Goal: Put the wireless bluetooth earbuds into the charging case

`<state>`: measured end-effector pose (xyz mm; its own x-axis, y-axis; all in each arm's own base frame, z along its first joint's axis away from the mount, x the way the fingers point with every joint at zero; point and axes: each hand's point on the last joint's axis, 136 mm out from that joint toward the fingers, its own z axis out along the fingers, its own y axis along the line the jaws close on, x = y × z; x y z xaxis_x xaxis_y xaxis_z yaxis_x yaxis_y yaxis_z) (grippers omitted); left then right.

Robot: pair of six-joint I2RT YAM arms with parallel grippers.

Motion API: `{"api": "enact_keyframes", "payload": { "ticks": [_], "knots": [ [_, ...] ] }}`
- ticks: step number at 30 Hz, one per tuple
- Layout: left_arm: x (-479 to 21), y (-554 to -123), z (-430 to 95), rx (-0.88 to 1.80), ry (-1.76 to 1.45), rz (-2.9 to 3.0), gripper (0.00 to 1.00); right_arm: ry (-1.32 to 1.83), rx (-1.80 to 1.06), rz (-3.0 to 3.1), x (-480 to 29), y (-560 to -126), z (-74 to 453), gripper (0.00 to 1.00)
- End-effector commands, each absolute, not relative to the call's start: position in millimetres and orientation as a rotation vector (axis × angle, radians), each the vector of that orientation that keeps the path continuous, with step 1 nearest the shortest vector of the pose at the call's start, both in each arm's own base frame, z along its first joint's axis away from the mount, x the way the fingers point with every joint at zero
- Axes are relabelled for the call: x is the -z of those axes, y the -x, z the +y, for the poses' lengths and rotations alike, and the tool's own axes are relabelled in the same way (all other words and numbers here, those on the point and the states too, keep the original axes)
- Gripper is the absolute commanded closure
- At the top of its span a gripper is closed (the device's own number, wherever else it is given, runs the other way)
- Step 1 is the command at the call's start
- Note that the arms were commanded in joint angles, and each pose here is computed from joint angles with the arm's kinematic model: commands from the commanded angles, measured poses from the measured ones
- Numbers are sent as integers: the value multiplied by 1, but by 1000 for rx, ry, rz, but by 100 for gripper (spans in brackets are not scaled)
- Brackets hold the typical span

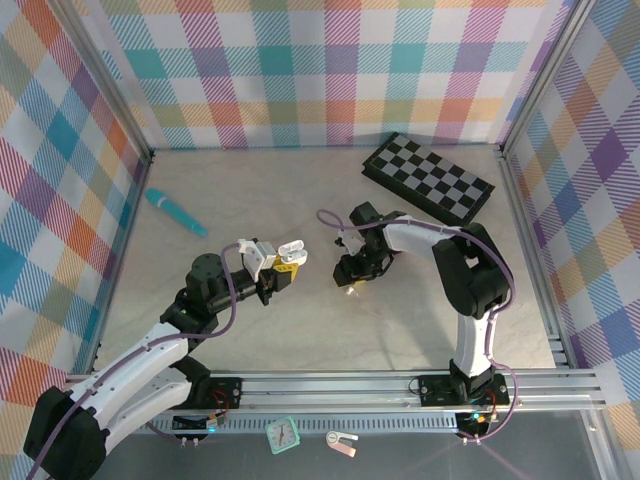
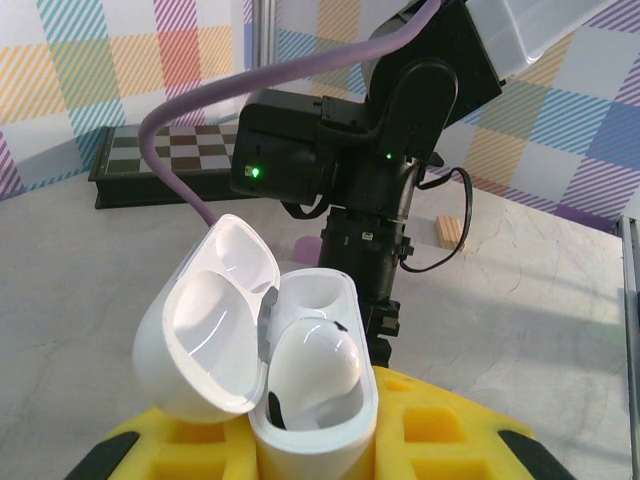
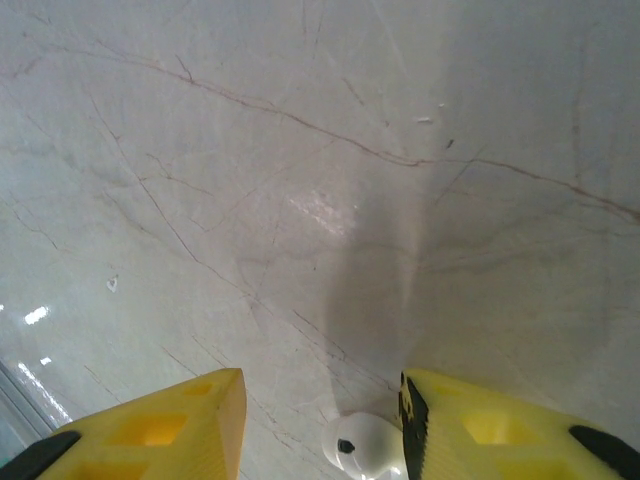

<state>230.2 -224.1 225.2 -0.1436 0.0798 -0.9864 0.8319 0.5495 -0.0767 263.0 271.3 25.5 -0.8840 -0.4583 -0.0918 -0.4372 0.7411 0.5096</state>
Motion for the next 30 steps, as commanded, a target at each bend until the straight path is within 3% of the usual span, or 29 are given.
{"api": "enact_keyframes", "payload": {
  "ticks": [1, 26, 30],
  "knots": [
    [-233, -231, -223, 786, -796, 1568, 81, -791, 899, -2816, -20, -247, 273, 56],
    [-235, -229, -222, 788, -796, 1565, 81, -667, 890, -2822, -23, -223, 253, 55],
    [-234, -229, -222, 789, -795, 1567, 81, -657, 881, -2828, -21, -222, 251, 59]
  ]
}}
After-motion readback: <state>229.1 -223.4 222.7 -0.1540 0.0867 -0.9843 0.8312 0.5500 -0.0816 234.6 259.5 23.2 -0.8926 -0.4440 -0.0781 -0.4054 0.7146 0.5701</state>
